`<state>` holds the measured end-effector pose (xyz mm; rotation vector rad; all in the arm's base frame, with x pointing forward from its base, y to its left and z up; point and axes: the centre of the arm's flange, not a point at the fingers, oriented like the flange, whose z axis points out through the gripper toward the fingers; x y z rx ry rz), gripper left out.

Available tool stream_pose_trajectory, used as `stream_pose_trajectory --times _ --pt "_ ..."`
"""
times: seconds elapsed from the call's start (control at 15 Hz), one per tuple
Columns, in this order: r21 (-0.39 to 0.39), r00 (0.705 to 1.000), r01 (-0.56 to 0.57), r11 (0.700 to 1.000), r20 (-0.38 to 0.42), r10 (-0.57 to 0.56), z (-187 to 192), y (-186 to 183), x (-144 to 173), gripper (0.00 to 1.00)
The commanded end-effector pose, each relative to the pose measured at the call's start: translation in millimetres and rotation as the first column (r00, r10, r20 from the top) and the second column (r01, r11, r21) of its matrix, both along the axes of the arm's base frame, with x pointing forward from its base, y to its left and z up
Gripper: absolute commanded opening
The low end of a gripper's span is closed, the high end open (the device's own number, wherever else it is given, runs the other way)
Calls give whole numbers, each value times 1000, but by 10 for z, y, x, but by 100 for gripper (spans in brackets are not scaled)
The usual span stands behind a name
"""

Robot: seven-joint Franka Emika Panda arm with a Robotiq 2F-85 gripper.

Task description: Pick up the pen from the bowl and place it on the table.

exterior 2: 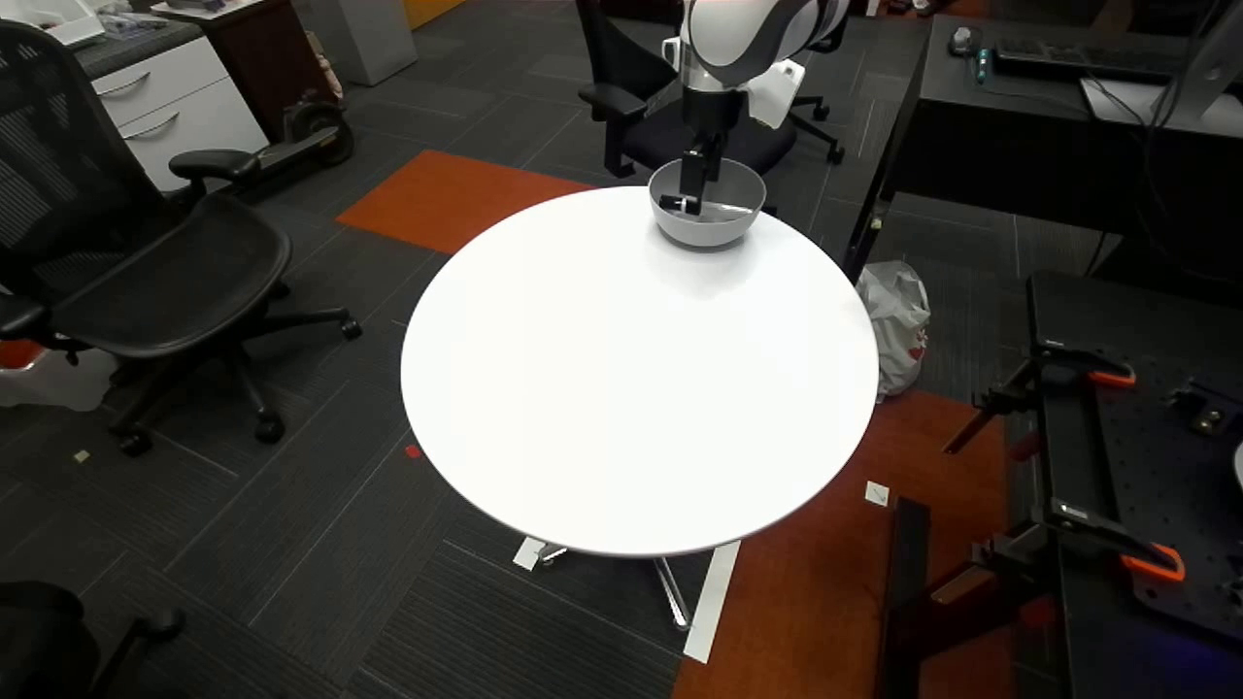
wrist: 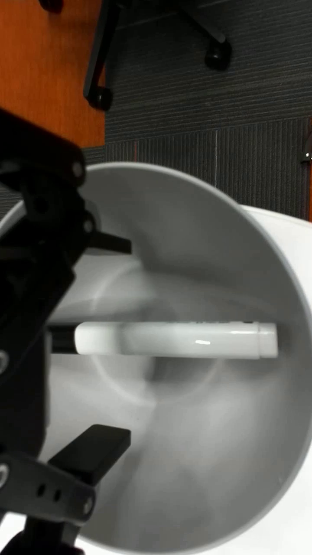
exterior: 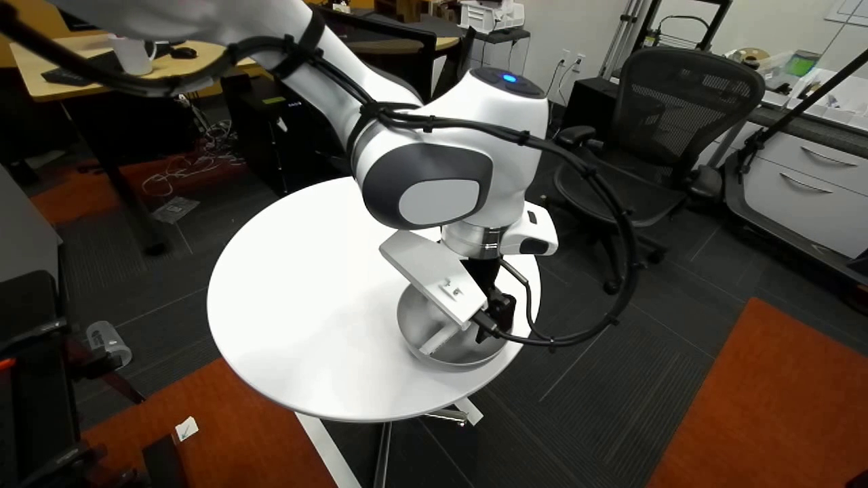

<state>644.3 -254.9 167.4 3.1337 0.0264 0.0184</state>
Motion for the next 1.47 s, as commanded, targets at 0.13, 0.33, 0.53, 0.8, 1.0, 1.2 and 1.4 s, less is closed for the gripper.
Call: stream_pose_trajectory --times 0.13,0.33,0.53,0.8,1.0,1.2,1.4 --pt "21 1000 -1 1000 -23 2 -81 -52 108 75" --pt "26 1000 4 1000 -23 -3 -104 -58 112 59" --pt "28 1000 6 1000 -23 -6 -119 -70 116 34" --pt "30 1000 9 1000 -21 -9 -124 -79 104 5" --pt "11 1000 30 999 -5 -30 -14 -44 67 5" --pt "-20 999 35 999 28 -34 226 88 2 5" --pt "-30 998 26 999 63 -24 500 191 -10 5"
